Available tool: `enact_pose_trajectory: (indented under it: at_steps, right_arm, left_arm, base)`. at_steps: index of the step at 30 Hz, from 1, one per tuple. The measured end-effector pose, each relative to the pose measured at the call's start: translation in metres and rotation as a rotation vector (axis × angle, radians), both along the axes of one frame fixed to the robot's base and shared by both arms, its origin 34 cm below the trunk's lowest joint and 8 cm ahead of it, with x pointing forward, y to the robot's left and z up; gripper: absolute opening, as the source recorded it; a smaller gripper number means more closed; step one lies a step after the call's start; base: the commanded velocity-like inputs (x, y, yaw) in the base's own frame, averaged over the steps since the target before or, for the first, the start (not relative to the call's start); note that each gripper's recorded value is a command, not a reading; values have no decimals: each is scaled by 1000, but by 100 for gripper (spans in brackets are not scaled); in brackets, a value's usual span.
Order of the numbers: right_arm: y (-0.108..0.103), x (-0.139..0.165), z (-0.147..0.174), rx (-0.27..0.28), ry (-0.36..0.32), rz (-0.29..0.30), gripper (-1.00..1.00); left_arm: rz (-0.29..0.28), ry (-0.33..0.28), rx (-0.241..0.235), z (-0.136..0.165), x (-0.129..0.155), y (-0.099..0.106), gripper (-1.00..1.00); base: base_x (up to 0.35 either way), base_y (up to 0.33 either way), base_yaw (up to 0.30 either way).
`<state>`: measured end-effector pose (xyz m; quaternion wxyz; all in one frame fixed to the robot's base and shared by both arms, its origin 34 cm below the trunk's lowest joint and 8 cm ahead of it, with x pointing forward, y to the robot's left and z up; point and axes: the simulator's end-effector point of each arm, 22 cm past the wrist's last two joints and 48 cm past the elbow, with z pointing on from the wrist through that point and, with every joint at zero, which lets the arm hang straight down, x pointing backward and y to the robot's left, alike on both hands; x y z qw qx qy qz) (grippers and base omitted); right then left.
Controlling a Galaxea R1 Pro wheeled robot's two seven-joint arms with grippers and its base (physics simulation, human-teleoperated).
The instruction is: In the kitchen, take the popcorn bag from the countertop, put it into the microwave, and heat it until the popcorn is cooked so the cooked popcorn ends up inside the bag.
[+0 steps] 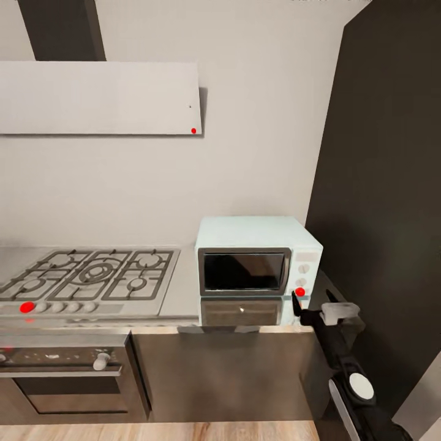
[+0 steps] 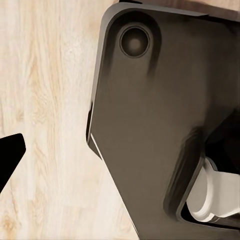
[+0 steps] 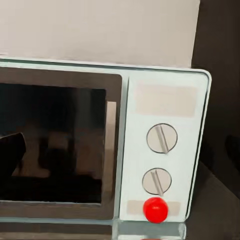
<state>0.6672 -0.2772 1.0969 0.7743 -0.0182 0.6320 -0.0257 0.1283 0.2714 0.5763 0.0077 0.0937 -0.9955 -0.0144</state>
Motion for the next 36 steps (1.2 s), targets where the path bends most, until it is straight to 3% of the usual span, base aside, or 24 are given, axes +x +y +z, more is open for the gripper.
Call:
enact_pose_trajectory:
  at_steps: [5,25,28,33,36]
  right_arm:
    - [-1,15,19,2,10,-3,100]
    - [0,11,32,3,20,-3,100]
    - [-2,12,22,2,42,-7,100]
    - [-8,12,-32,4,154,-17,100]
    - [-6,12,-37,-15,156,0,100]
  left_arm:
    - [-1,-2,-2,5,-1,-1,100]
    - [-7,-13,-15,20,-4,-11,100]
    - [-8,-15,-15,20,-3,-11,100]
    - [-9,-15,-11,20,-4,-8,100]
    - [-7,-18,-22,20,-2,-16,100]
  base:
    - [0,0,0]
    - [0,0,0]
    - [4,0,0]
    - [148,0,0]
    - [0,0,0]
